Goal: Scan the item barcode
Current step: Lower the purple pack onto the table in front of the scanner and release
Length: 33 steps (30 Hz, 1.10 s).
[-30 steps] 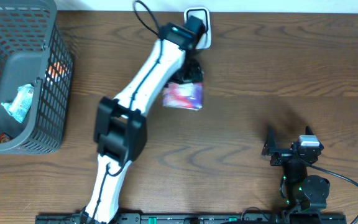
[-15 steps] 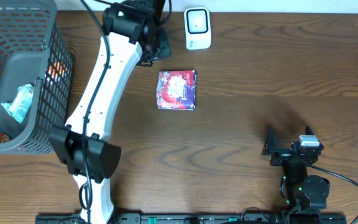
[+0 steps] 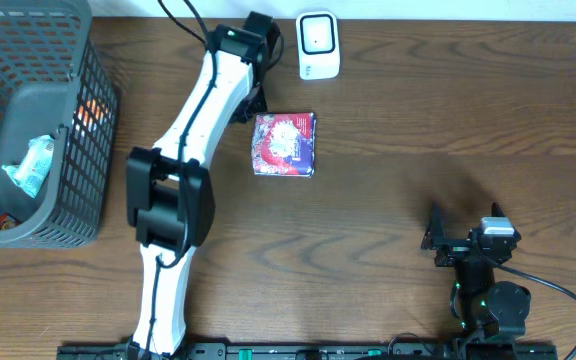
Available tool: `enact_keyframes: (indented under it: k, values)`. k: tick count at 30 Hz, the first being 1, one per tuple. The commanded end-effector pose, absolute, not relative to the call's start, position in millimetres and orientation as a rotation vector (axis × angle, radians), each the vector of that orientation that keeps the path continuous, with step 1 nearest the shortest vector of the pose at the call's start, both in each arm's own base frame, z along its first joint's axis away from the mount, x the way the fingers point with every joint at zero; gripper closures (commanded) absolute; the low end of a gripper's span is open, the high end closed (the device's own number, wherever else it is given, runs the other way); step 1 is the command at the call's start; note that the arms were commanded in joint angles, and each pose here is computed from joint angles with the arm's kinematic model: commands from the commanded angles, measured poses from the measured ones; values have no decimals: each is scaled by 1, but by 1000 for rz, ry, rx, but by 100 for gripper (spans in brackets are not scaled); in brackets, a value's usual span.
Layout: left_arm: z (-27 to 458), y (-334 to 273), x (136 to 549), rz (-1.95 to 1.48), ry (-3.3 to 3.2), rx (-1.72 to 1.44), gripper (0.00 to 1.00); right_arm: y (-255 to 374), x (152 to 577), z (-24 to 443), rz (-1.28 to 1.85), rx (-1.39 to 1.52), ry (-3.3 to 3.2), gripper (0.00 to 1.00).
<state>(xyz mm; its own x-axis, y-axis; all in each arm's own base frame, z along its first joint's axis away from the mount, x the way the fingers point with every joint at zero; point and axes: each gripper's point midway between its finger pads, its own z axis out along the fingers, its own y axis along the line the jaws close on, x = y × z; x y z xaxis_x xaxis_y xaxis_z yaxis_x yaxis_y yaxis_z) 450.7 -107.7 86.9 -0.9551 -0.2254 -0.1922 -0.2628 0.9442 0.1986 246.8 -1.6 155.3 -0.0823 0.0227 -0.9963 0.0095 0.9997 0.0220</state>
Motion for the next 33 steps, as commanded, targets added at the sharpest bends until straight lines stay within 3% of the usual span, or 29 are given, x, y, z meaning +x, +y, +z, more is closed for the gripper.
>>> enact_keyframes:
  k: [1,10,33]
  values:
    - [67,-107,446,361,2975,-403,93,-2,247,154,22,36,1655,1]
    - [30,-141,437,156,3112,-399,93,-2,247,154,22,36,1655,1]
    - [32,-230,410,-193,3198,-320,93,-2,247,154,22,36,1655,1]
